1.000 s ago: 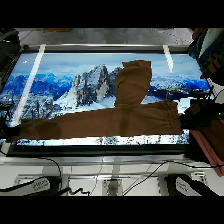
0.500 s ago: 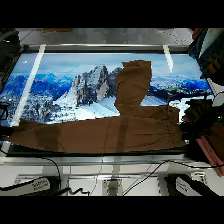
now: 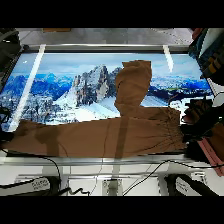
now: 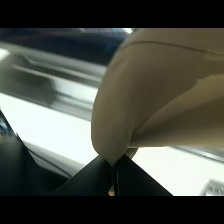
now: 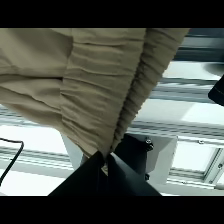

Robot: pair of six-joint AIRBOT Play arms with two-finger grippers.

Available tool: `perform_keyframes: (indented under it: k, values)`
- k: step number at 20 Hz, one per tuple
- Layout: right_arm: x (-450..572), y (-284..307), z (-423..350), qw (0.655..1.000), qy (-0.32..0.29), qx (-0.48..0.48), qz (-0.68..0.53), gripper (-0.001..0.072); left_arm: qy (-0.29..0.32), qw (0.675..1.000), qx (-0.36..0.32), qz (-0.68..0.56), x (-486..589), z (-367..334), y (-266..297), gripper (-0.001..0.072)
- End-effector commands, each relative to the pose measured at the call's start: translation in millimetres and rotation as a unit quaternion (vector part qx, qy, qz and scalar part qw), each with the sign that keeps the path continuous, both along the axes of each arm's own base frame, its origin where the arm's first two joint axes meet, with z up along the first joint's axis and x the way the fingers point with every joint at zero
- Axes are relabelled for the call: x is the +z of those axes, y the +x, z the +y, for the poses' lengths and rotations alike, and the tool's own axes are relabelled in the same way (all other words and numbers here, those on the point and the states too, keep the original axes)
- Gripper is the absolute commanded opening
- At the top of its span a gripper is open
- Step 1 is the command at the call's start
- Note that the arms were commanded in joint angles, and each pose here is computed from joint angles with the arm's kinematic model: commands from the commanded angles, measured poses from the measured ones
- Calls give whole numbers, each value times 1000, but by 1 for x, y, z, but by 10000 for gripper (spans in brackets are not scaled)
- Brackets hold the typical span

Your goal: Fold the clothes and pants, and hang the long-sleeved shirts on hangers.

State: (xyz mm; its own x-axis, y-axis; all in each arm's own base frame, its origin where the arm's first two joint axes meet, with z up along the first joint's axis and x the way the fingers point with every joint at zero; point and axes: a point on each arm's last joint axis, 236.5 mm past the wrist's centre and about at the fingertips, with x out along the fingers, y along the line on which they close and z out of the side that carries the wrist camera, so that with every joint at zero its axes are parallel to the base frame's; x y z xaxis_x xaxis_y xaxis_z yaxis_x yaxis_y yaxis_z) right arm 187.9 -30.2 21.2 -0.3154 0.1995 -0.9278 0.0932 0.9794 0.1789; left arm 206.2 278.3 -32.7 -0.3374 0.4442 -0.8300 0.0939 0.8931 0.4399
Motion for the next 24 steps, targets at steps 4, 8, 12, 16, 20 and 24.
perform_keyframes:
  k: [4,8,12,16,20,24]
  values:
    - [-4,10,-2,1000,-4,3,-23,426,-10,999,29,30,-1,1,-22,709]
    - [-5,15,-3,999,-7,2,-34,509,-6,999,38,32,0,7,-28,704]
    - [-15,66,-18,989,-41,-9,-141,510,12,999,38,-5,-1,13,-12,698]
    - [6,162,-54,932,-110,-82,-334,508,56,992,75,-84,13,19,21,697]
    - [5,183,-101,916,-130,-163,-344,505,53,984,54,-160,31,11,71,697]
    - [-35,145,-101,945,33,-202,-255,486,27,976,21,-217,32,-13,115,698]
